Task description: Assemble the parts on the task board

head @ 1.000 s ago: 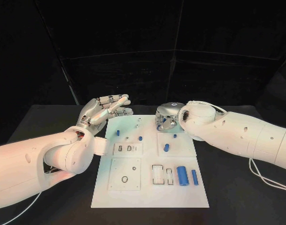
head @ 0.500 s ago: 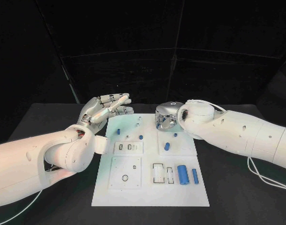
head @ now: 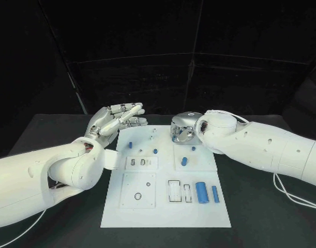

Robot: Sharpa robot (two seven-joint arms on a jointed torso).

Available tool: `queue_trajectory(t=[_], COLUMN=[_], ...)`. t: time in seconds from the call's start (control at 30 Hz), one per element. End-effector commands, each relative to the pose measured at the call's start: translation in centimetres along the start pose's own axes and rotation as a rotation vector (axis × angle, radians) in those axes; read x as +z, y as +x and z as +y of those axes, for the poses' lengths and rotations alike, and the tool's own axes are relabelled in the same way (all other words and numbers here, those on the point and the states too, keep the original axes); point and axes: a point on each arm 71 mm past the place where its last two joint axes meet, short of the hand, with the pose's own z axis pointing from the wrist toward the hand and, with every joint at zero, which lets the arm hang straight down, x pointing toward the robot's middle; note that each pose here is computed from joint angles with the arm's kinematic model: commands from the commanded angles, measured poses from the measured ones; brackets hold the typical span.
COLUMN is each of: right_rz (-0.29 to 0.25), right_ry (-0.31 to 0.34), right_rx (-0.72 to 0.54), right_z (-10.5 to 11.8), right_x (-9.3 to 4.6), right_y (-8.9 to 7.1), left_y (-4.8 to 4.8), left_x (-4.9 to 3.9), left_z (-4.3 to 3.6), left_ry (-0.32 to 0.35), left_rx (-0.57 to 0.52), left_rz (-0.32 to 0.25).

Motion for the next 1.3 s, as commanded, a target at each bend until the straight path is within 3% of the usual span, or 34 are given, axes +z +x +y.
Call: queue_trajectory(t=[0.03, 0.2, 0.5, 0.9, 1.3], right_rz=[-0.126, -0.201, -0.253, -0.235, -0.208], right_ry=[-0.005, -0.009, -0.015, -0.030, -0.027], right_rx=[0.001, 0.010, 0.024, 0.035, 0.032], right_z=[0.3, 0.8, 1.6, 3.3, 4.0], right_x=[-0.2, -0.1, 1.1, 3.2, 4.3], right_y=[-1.1, -1.6, -2.0, -1.9, -1.8], left_y=[0.11, 0.06, 0.07, 0.15, 0.33], left_x=[0.05, 0.10, 0.27, 0.32, 0.37], left_z=[-0.17, -0.18, -0.11, -0.10, -0.33], left_ry=[0.007, 0.007, 0.008, 0.007, 0.012], left_rx=[0.000, 0.000, 0.000, -0.001, -0.002], left_rz=[0.014, 0.014, 0.015, 0.017, 0.022])
